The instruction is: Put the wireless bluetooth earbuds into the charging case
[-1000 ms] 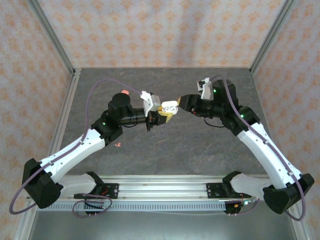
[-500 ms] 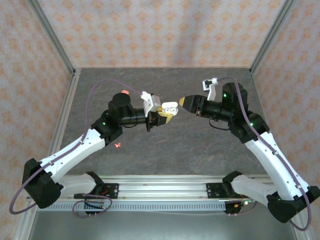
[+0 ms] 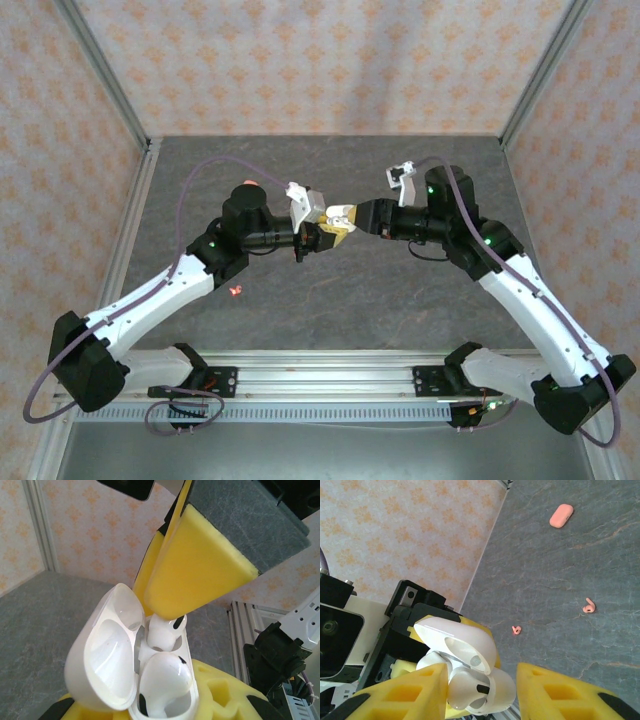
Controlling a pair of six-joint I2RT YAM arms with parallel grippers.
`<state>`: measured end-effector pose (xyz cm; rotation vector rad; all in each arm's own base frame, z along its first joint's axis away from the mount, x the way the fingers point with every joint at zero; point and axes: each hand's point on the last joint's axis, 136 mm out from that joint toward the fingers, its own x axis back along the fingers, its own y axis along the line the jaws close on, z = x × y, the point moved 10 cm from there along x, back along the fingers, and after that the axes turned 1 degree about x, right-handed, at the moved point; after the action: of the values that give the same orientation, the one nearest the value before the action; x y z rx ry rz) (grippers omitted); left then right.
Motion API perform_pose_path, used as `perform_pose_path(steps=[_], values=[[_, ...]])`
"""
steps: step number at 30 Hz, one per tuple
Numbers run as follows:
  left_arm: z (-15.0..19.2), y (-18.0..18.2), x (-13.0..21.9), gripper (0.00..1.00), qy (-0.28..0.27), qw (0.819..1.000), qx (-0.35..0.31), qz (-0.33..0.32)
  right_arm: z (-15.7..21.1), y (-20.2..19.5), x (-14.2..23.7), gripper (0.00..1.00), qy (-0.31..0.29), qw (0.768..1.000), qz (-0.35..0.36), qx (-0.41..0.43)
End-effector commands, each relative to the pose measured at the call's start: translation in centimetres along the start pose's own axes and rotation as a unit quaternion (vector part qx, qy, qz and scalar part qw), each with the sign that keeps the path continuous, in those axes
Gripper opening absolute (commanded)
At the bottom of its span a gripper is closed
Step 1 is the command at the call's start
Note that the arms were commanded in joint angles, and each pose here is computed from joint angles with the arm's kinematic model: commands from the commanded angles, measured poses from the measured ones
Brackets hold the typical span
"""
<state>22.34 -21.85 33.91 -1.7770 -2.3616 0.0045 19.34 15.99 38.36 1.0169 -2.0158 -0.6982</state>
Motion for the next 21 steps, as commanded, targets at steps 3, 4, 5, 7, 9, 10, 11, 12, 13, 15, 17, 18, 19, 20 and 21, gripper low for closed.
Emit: perform_pose_path(steps=[3,4,5,7,9,10,11,12,13,15,17,18,19,20,21], values=[[-1.8,-0.5,0.2,0.00,-0.022,0.999,-0.022,0.014,0.1,-0.3,-0.3,0.38,0.010,1.000,0.018,0.013],[-1.8,-0.5,0.2,0.00,-0.021,0.999,-0.021,0.014,0.0,-0.4,-0.4,0.37,0.009,1.000,0.023,0.013],[-1.7,-0.5,0.2,0.00,-0.020,0.999,-0.021,0.014,-0.1,-0.4,-0.4,0.37,0.008,0.999,0.028,0.014],[-1.8,-0.6,0.2,0.00,-0.020,0.999,-0.022,0.014,-0.2,-0.5,-0.4,0.37,0.004,0.999,0.039,0.014],[-1.7,-0.6,0.2,0.00,-0.020,0.999,-0.022,0.014,-0.4,-0.4,-0.4,0.38,0.001,0.999,0.042,0.017],[-1.7,-0.5,0.3,0.00,-0.019,1.000,-0.021,0.013,-0.5,-0.3,-0.3,0.38,-0.002,0.999,0.044,0.017],[-1.6,-0.5,0.3,0.00,-0.018,1.000,-0.021,0.014,-0.5,-0.3,-0.2,0.39,-0.005,0.999,0.045,0.018],[-1.7,-0.5,0.3,0.00,-0.018,1.000,-0.021,0.014,-0.6,-0.2,-0.1,0.40,-0.008,0.999,0.044,0.018],[-1.5,-0.5,0.2,0.00,-0.016,1.000,-0.020,0.014,-0.7,0.0,0.1,0.41,-0.014,0.999,0.042,0.020],[-1.5,-0.5,0.2,0.00,-0.016,1.000,-0.021,0.015,-0.8,0.4,0.6,0.44,-0.028,0.999,0.034,0.021],[-1.3,-0.5,0.2,0.00,-0.014,1.000,-0.019,0.015,-1.1,0.8,1.3,0.46,-0.047,0.998,0.022,0.020],[-1.4,-0.5,0.2,0.00,-0.015,1.000,-0.020,0.015,-1.3,0.9,1.6,0.46,-0.055,0.998,0.016,0.016],[-1.4,-0.5,0.2,0.00,-0.016,1.000,-0.021,0.016,-1.4,0.9,1.8,0.46,-0.061,0.998,0.012,0.012],[-1.4,-0.5,0.2,0.00,-0.016,1.000,-0.021,0.017,-1.5,0.8,2.0,0.46,-0.066,0.998,0.008,0.006],[-1.4,-0.5,0.2,0.00,-0.017,0.999,-0.022,0.017,-1.6,0.7,2.2,0.46,-0.070,0.998,0.004,-0.002]])
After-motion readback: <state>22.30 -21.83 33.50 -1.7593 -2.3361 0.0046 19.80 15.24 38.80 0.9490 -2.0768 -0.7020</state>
